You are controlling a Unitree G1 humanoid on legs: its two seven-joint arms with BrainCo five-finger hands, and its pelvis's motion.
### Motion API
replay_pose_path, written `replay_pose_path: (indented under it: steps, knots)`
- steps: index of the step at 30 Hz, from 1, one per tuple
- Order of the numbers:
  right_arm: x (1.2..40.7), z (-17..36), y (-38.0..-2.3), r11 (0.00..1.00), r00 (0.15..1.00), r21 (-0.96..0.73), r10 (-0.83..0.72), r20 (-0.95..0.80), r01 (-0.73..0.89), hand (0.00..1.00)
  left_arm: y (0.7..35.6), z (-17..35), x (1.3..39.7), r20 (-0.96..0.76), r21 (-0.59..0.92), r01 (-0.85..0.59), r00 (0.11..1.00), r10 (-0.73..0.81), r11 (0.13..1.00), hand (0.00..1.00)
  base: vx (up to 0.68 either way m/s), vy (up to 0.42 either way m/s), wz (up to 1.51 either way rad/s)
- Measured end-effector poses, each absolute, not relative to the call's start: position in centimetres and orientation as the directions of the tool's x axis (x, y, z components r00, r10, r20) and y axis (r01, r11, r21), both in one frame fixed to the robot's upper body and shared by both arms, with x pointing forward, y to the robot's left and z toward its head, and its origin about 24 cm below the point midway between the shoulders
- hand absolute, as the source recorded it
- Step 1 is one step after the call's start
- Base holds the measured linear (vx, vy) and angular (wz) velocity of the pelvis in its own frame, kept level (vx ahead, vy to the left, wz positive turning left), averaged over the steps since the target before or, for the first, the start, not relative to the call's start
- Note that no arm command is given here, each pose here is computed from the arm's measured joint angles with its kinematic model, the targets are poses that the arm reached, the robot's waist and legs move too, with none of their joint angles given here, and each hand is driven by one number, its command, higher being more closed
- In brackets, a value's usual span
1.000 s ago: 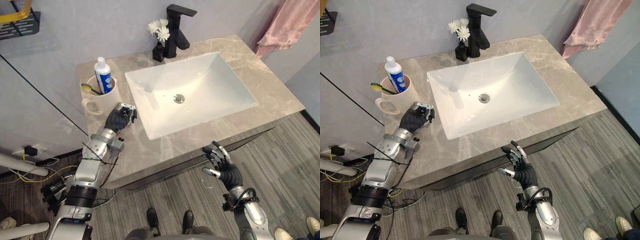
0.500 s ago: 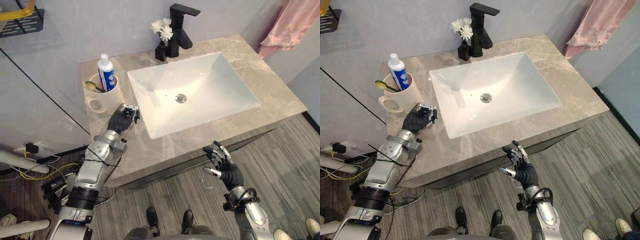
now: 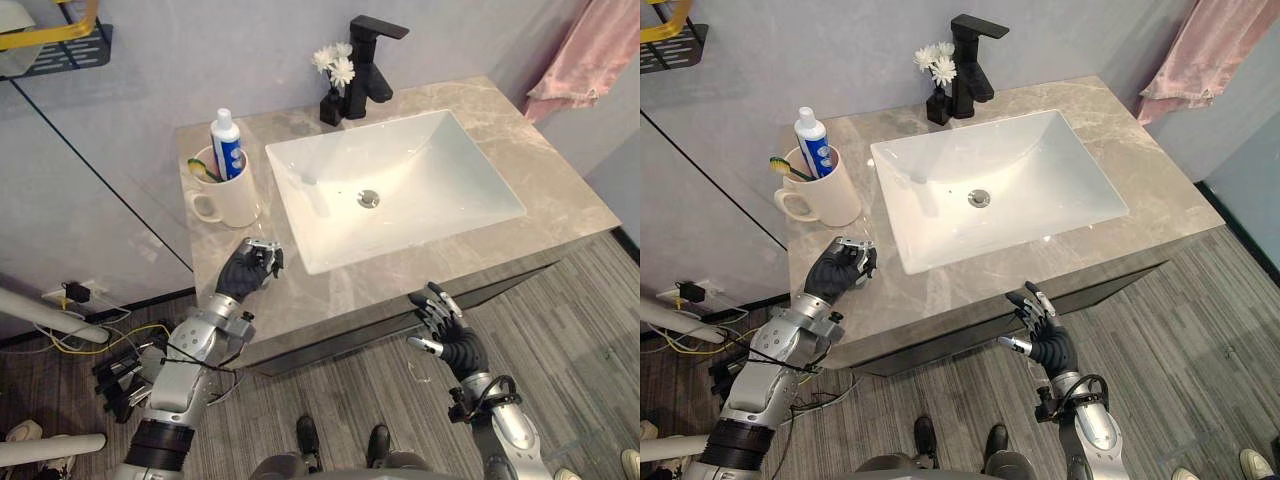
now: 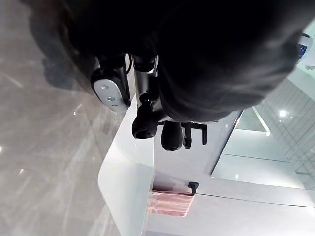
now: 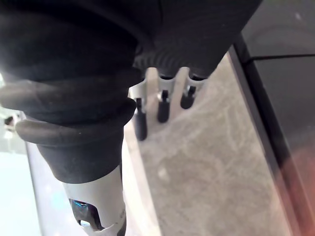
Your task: Organize washtable
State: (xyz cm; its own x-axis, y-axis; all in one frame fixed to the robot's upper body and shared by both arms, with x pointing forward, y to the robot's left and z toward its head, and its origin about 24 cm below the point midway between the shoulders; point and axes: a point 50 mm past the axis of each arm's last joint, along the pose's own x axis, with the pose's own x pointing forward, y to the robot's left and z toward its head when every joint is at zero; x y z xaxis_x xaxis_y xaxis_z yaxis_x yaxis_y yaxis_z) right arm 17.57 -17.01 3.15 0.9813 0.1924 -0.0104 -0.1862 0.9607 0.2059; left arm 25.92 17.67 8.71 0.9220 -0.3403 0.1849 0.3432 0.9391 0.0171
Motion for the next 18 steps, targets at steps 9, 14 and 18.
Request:
replay_pose_path:
  steps: [9,14,18]
  knots:
    - [17.51,3.04,-17.01,0.962,0.981,0.202,0.191,-0.018,-0.184,0.0,17.23,8.56,25.68,0.196,-0.012,0.332,0.926,-0.324,0.943,1.0,0.0,-0.005,0.03]
    - [17.48,2.82,-17.01,0.962,0.981,0.206,0.19,-0.029,-0.18,0.0,17.3,8.3,25.81,0.185,-0.022,0.297,0.939,-0.288,0.955,1.0,0.0,0.0,0.0]
    - [17.48,2.75,-17.01,0.962,0.981,0.207,0.189,-0.033,-0.178,0.0,18.1,8.29,26.37,0.182,-0.019,0.241,0.955,-0.233,0.97,1.0,0.0,-0.012,-0.02]
